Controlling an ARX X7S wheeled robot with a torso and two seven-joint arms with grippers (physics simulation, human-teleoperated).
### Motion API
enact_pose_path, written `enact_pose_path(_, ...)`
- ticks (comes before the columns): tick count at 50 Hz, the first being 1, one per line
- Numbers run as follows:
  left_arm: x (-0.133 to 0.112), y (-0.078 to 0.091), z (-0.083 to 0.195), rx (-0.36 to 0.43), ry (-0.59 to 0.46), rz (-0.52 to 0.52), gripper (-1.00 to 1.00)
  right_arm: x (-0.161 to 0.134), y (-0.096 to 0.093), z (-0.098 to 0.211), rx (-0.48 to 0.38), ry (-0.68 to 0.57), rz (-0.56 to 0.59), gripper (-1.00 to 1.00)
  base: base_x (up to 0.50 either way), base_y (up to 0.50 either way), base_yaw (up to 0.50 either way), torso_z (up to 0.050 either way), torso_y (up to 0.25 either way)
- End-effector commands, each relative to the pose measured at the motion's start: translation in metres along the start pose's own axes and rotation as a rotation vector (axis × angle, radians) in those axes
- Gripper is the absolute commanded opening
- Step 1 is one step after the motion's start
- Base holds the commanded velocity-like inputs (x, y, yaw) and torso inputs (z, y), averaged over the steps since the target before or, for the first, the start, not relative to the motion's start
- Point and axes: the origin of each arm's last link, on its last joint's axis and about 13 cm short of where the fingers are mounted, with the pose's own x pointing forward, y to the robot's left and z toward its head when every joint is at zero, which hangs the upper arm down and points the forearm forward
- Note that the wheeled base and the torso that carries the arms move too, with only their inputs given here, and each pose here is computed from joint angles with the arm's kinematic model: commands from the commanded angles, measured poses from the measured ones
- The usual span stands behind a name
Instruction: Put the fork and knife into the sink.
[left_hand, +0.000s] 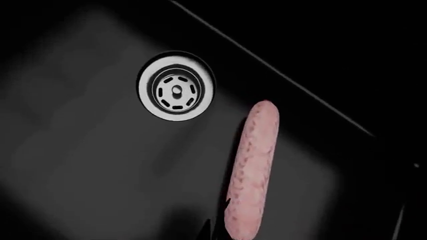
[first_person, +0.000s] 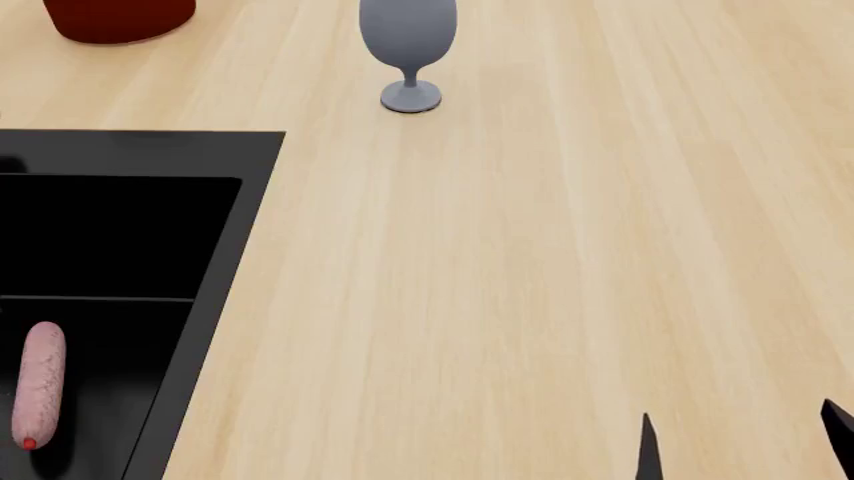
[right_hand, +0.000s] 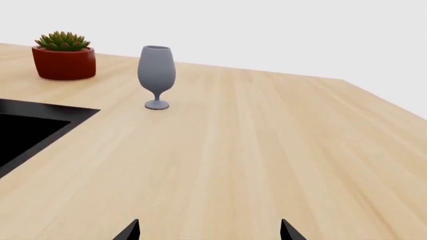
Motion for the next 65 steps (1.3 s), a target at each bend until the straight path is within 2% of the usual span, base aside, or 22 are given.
enact_pose_path(1,0.01,-0.004,-0.001,-0.016,0.017,-0.015,-1.0,0.001,-0.001,0.0,0.031,-0.018,-0.002,1.0,0.0,0.0,0.0,0.0,0.0)
enact_pose_path(19,0.02,-0.002,-0.001,-0.026,0.033,0.023,-1.0,0.001,-0.005,-0.008,0.037,-0.01,-0.012,1.0,0.0,0.0,0.0,0.0,0.0)
enact_pose_path(45,0.041,-0.001,-0.005,-0.039,0.066,0.053,-1.0,0.0,-0.001,-0.002,0.041,0.0,-0.024,1.0,0.0,0.0,0.0,0.0,0.0)
enact_pose_path(50,0.041,0.002,-0.005,-0.045,0.068,0.06,-1.0,0.0,-0.001,-0.003,0.043,0.0,-0.024,1.0,0.0,0.0,0.0,0.0,0.0)
enact_pose_path(51,0.04,0.002,-0.005,-0.022,0.038,0.046,-1.0,0.0,-0.001,-0.003,0.043,0.0,-0.023,1.0,0.0,0.0,0.0,0.0,0.0)
enact_pose_path(52,0.039,0.003,-0.005,-0.031,0.043,0.058,1.0,0.0,-0.002,-0.004,0.045,0.0,-0.024,1.0,0.0,0.0,0.0,0.0,0.0)
enact_pose_path(65,0.031,0.004,-0.004,-0.034,0.012,0.053,1.0,-0.003,-0.005,-0.008,0.052,-0.005,-0.027,1.0,0.0,0.0,0.0,0.0,0.0)
